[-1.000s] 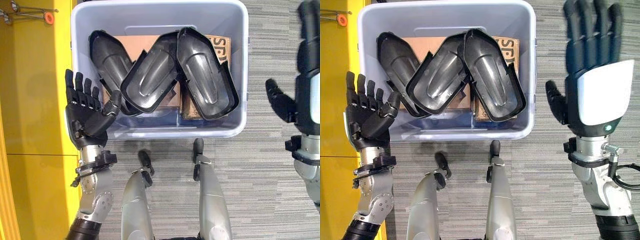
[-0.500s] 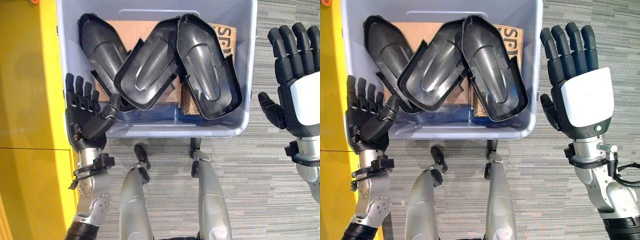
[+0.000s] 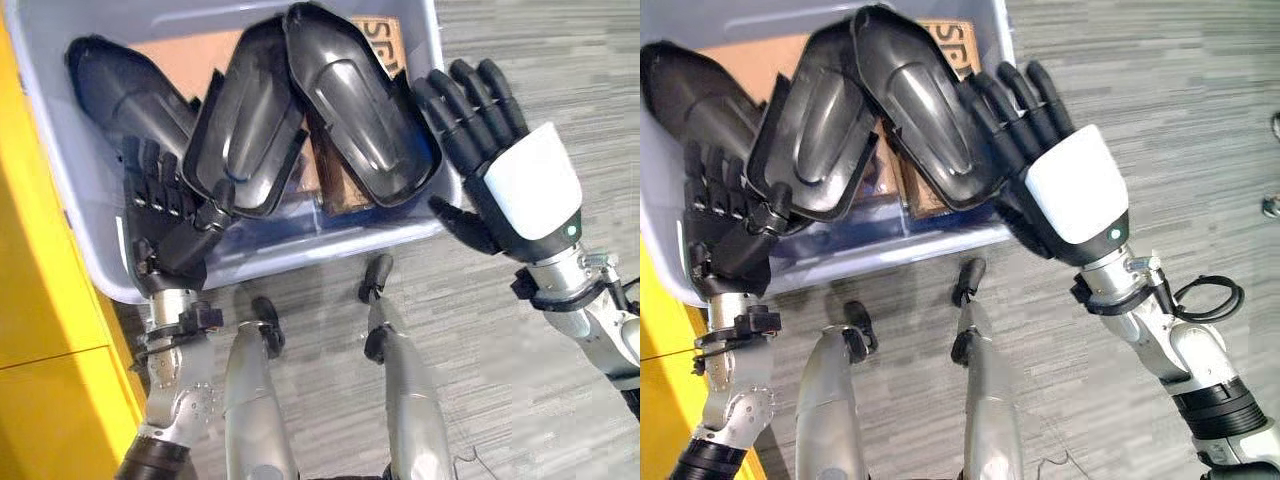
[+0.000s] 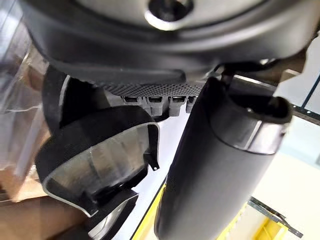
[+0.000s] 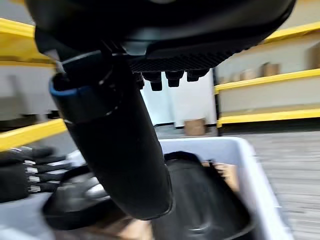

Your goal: Move parts from the plastic box to the shelf.

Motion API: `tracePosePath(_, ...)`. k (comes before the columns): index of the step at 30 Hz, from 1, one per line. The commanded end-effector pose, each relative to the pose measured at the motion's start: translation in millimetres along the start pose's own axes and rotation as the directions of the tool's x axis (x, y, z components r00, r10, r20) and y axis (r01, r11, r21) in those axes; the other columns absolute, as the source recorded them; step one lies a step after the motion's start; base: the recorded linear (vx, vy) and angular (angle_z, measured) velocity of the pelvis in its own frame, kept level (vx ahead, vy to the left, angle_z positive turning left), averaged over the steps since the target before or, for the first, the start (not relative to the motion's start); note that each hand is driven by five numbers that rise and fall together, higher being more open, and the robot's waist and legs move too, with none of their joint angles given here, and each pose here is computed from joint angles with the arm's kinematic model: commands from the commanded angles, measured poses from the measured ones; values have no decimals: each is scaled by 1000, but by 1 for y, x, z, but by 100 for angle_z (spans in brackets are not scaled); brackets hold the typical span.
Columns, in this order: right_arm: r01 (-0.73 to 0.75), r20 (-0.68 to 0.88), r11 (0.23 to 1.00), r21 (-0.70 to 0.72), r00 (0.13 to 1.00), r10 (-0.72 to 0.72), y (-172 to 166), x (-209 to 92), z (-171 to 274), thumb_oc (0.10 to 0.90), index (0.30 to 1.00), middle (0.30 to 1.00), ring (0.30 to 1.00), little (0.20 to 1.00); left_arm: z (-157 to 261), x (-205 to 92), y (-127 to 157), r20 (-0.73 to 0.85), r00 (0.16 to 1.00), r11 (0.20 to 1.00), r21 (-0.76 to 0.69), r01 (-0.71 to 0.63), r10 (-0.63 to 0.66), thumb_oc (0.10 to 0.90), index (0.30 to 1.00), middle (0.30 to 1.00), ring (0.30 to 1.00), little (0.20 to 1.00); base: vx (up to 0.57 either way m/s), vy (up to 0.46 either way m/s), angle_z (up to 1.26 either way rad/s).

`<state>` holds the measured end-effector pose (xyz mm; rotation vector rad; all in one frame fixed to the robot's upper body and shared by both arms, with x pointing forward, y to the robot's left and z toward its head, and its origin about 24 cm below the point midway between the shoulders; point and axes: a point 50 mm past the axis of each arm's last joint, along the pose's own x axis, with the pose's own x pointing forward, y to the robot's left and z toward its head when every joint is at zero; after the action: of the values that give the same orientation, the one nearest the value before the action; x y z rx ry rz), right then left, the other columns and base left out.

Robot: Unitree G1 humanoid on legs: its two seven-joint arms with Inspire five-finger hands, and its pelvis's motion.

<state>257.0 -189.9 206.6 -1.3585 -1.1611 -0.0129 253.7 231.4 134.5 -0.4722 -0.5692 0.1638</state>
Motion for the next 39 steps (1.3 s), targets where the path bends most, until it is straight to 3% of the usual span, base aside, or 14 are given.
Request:
tracePosePath(1, 252, 23, 967, -21, 968, -252, -46, 18, -12, 900, 1000, 1000, 1000, 1000, 28, -11, -2, 158, 981, 994, 11, 111, -111, 900, 1000, 1000, 1000, 1000, -104, -294, 34)
tracePosePath(5, 261, 20, 965, -23, 965, -260, -44, 5, -10, 900, 1000, 1000, 1000, 1000, 30, -16, 13, 167, 981, 994, -18, 104, -99, 900, 1000, 1000, 1000, 1000, -87, -324, 57)
tracePosePath(7, 232, 62, 973, 3, 971, -232, -41, 20, -3, 900, 1000, 1000, 1000, 1000, 28, -20, 21, 169, 983, 995, -56, 77, -66, 900, 1000, 1000, 1000, 1000, -69, -43, -3)
tracePosePath(15, 183, 73, 983, -3, 981, -182, -30, 33, 3, 900, 1000, 1000, 1000, 1000, 20, -25, 14, 138, 985, 990, -81, 117, -105, 900, 1000, 1000, 1000, 1000, -52, -49, -12)
tracePosePath(27, 152, 10, 985, -82, 988, -152, -26, 23, -12, 900, 1000, 1000, 1000, 1000, 18, -27, 16, 109, 986, 987, -81, 139, -130, 900, 1000, 1000, 1000, 1000, -8, -9, 4)
tracePosePath(33, 276, 22, 953, -121, 961, -276, -39, 26, -20, 900, 1000, 1000, 1000, 1000, 20, -24, 13, 120, 979, 982, -78, 172, -162, 900, 1000, 1000, 1000, 1000, 2, -16, 7)
tracePosePath(39, 432, 63, 899, -70, 901, -429, -60, 28, -11, 900, 1000, 1000, 1000, 1000, 19, -27, 11, 106, 981, 982, -78, 171, -162, 900, 1000, 1000, 1000, 1000, 1, 5, 3)
